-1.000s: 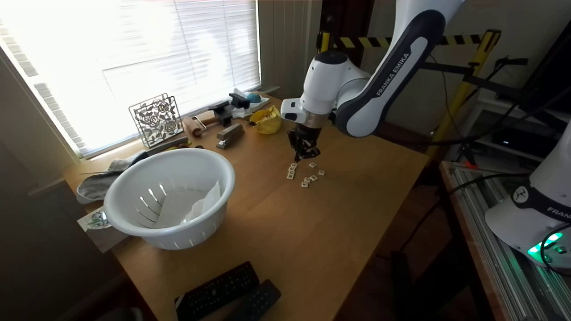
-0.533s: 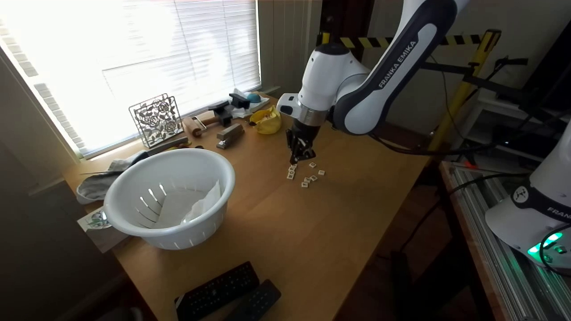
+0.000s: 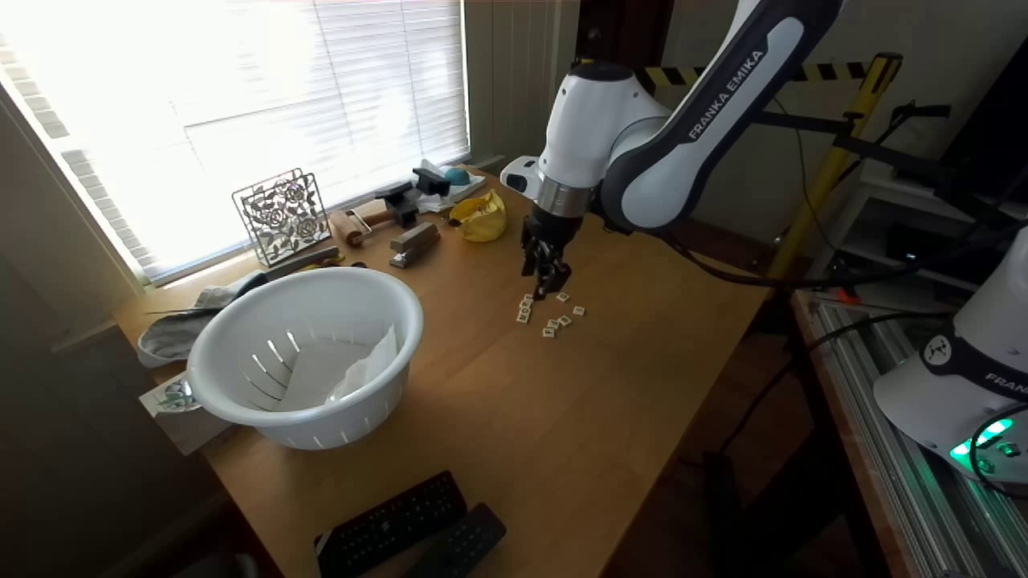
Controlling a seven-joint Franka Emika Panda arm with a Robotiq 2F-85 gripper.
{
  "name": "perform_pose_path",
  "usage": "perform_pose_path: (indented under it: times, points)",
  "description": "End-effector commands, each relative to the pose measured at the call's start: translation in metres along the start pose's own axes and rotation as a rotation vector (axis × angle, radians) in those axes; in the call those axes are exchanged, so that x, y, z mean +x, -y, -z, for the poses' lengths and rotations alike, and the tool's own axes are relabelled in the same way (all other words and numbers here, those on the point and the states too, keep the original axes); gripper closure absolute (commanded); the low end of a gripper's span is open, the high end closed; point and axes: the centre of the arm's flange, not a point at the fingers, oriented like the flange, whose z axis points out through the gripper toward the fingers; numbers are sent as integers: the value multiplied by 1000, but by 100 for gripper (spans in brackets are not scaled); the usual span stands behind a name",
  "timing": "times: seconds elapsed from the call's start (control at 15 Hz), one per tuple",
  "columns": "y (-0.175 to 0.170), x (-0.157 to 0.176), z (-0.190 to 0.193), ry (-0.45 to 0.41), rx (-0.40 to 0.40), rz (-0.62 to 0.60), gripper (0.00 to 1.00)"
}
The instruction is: Create the word 'More' with the tiles.
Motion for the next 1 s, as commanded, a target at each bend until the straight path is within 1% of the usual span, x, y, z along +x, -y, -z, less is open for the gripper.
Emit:
perform_pose_path:
  times: [0.0,0.07,0.13,0.53,0.67,0.8,0.87,0.93]
  points:
    - [5,-6,24,25,19,-85,8]
    - [5,-6,27,29,18,-101,2]
    - [4,-5,31,34,19,-115,0]
    - [2,-3,51,78,44,-181,0]
    - [1,-1,55,99,35,-205,0]
    - [-2,1,56,139,17,-265,0]
    - [-4,-1,47,103,30,-213,0]
    - [-5,-1,48,113,27,-235,0]
